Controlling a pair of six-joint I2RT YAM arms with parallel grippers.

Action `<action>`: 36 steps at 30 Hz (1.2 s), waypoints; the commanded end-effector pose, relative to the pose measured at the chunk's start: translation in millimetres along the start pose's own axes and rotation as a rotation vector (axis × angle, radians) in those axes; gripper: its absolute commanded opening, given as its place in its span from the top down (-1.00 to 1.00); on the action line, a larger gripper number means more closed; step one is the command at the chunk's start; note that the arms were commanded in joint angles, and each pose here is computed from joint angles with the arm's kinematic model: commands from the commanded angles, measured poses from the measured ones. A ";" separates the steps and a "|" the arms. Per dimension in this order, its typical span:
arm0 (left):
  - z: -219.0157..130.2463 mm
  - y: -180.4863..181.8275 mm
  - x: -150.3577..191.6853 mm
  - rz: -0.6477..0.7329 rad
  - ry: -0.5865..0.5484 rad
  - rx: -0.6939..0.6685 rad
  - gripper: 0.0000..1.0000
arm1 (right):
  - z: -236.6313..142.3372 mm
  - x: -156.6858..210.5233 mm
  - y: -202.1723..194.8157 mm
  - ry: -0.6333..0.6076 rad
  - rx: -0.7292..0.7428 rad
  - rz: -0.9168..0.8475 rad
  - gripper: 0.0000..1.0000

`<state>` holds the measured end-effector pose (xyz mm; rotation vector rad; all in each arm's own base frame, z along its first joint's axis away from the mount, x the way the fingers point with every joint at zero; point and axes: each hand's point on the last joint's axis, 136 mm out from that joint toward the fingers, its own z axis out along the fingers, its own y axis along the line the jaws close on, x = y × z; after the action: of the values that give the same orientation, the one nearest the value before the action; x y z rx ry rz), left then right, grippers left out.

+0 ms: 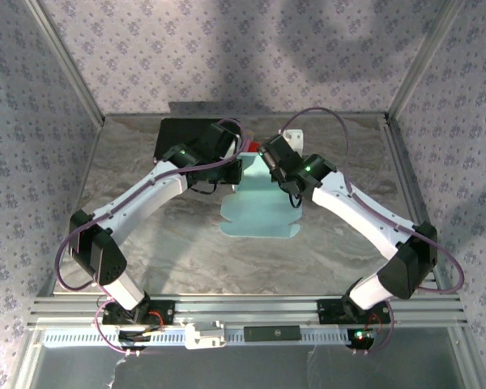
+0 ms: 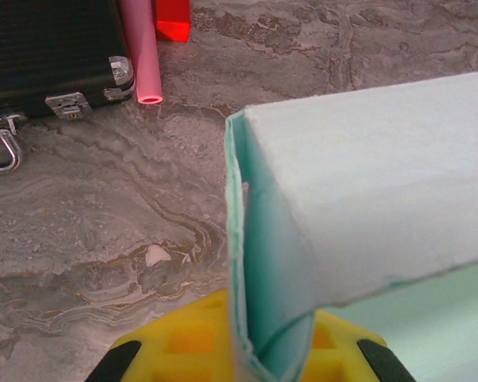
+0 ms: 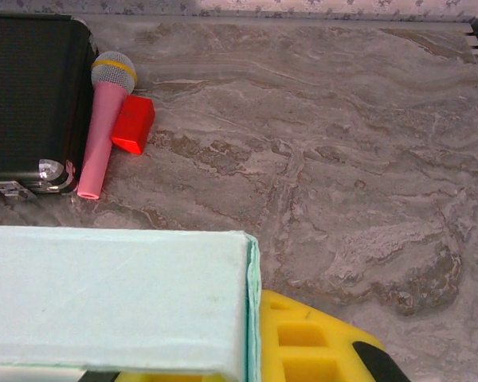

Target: Fold the paper box

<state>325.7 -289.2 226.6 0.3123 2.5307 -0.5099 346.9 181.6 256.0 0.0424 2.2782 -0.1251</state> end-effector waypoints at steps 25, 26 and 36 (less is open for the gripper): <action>-53.0 -12.1 -15.3 0.097 -0.166 0.290 0.15 | 6.3 16.1 -5.5 0.118 -0.107 0.061 1.00; -54.9 -10.5 -15.2 0.093 -0.171 0.312 0.15 | 6.6 16.5 -5.3 0.122 -0.114 0.063 1.00; -56.6 -6.4 -14.8 0.044 -0.191 0.581 0.34 | 9.9 18.0 -1.3 0.150 -0.193 0.086 1.00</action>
<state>320.0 -252.9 252.2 0.3839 2.2800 -1.0184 345.7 177.2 230.2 0.0623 2.4328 0.0960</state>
